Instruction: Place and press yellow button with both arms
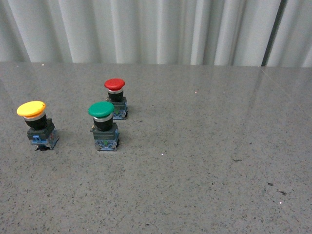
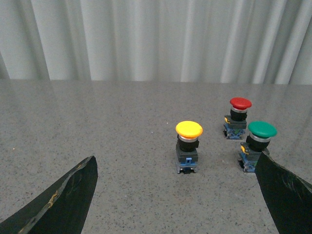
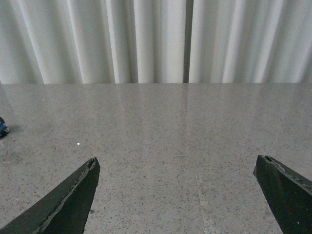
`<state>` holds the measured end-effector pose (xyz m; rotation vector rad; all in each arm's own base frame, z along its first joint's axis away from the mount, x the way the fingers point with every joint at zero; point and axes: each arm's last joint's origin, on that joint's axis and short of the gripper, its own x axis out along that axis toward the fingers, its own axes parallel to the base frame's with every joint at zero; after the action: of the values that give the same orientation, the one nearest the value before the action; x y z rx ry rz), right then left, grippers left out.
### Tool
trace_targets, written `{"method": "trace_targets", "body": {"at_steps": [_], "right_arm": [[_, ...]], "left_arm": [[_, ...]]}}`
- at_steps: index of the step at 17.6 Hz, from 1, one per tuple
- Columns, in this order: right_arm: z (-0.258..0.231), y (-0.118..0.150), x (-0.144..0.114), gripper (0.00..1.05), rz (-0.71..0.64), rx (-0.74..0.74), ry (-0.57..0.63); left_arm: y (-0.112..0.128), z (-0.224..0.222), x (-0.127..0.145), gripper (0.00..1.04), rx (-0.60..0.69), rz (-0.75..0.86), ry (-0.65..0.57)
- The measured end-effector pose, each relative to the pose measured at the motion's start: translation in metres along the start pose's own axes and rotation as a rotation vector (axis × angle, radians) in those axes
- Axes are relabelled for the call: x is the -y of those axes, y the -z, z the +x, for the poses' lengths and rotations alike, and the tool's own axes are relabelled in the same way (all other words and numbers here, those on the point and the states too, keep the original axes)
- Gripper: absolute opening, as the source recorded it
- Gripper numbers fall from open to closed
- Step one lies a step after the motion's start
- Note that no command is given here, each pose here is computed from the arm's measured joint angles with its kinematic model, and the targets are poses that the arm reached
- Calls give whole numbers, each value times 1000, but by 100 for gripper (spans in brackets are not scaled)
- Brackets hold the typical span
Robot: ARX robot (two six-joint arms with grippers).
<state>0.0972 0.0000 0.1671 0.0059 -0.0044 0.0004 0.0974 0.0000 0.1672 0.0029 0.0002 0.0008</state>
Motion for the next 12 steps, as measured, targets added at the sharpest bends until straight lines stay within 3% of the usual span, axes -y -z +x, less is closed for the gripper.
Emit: {"method": "trace_targets", "body": {"at_steps": [1,3,5,6,9,12], "right_arm": [[0,0,0,98,0,0,0],[0,0,0,98,0,-1,1],[0,0,0,98,0,0,1],[0,0,0,98,0,0,0],[0,0,0,98,0,0,0],[0,0,0,98,0,-1,0]], "left_arm": [[0,0,0,98,0,0,0],[1,1,4,98,-136,45,-116],[-26,10,3,98,-59,60,-176],[-51,23,-1,98,18,56,-186],[-86,85,1,98,15,70,-59],[-83,170,16,98,-202,35,69]]}}
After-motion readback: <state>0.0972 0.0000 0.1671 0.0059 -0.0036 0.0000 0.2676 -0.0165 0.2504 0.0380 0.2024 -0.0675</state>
